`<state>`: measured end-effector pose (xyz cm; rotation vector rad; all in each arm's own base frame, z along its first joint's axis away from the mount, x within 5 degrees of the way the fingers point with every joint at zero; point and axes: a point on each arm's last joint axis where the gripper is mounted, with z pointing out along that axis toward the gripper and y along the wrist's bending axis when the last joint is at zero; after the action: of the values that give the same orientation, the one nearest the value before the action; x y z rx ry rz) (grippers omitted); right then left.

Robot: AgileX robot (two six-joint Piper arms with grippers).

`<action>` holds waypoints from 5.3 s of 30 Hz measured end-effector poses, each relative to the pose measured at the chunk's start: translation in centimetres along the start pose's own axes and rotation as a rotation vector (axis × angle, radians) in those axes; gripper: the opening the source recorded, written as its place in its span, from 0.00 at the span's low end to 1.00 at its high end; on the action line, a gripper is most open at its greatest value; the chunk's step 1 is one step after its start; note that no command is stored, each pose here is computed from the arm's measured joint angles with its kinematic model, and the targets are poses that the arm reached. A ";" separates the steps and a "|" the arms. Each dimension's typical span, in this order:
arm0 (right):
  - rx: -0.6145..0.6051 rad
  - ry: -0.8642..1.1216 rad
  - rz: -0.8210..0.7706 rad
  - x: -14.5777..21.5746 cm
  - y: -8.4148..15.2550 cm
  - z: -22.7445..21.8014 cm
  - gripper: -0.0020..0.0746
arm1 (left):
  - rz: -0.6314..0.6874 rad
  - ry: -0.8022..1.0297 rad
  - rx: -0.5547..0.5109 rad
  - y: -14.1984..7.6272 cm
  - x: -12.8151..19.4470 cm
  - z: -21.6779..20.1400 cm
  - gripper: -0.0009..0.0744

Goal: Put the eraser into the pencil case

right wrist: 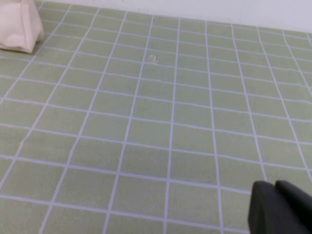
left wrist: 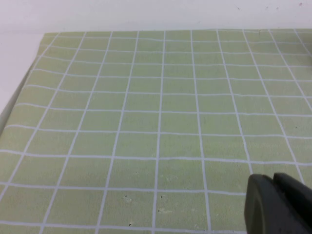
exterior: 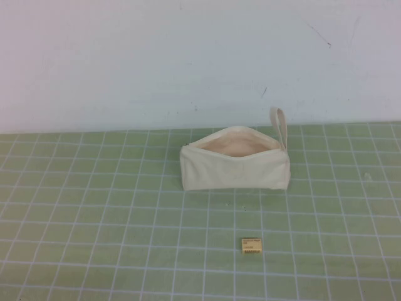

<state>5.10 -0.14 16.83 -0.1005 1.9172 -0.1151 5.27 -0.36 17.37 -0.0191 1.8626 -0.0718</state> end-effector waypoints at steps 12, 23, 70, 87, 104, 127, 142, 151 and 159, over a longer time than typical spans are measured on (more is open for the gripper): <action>0.000 0.000 0.000 0.0 0.0 0.0 0.02 | 0.000 0.000 0.000 0.0 0.0 0.0 0.01; 0.000 0.000 0.000 0.0 0.0 0.0 0.02 | 0.000 0.000 0.000 0.0 0.0 0.0 0.01; 0.000 0.000 0.000 0.0 0.0 0.0 0.02 | 0.000 0.000 0.000 0.0 0.0 0.0 0.01; 0.000 0.000 0.000 0.0 0.0 0.0 0.02 | 0.000 0.000 0.000 0.0 0.0 0.0 0.01; 0.104 -0.657 0.003 -5.4 -0.9 -1.9 0.02 | -0.002 0.000 0.000 0.0 0.0 0.0 0.01; 0.044 -0.339 -0.090 -19.7 -2.5 -8.0 0.02 | 0.000 0.000 0.000 0.0 0.0 0.0 0.01; -0.597 0.426 -0.411 -17.6 5.9 9.0 0.03 | -0.001 0.000 0.001 0.0 0.0 0.0 0.01; -0.825 0.634 -0.777 -12.9 15.8 14.9 0.03 | -0.001 0.000 0.001 0.0 0.0 0.0 0.01; -0.873 0.747 -0.859 -13.0 20.3 19.9 0.43 | -0.001 0.000 0.001 0.0 0.0 0.0 0.01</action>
<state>27.98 20.95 19.49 -1.6587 2.3883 0.1473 5.27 -0.37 17.37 -0.0200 1.8626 -0.0733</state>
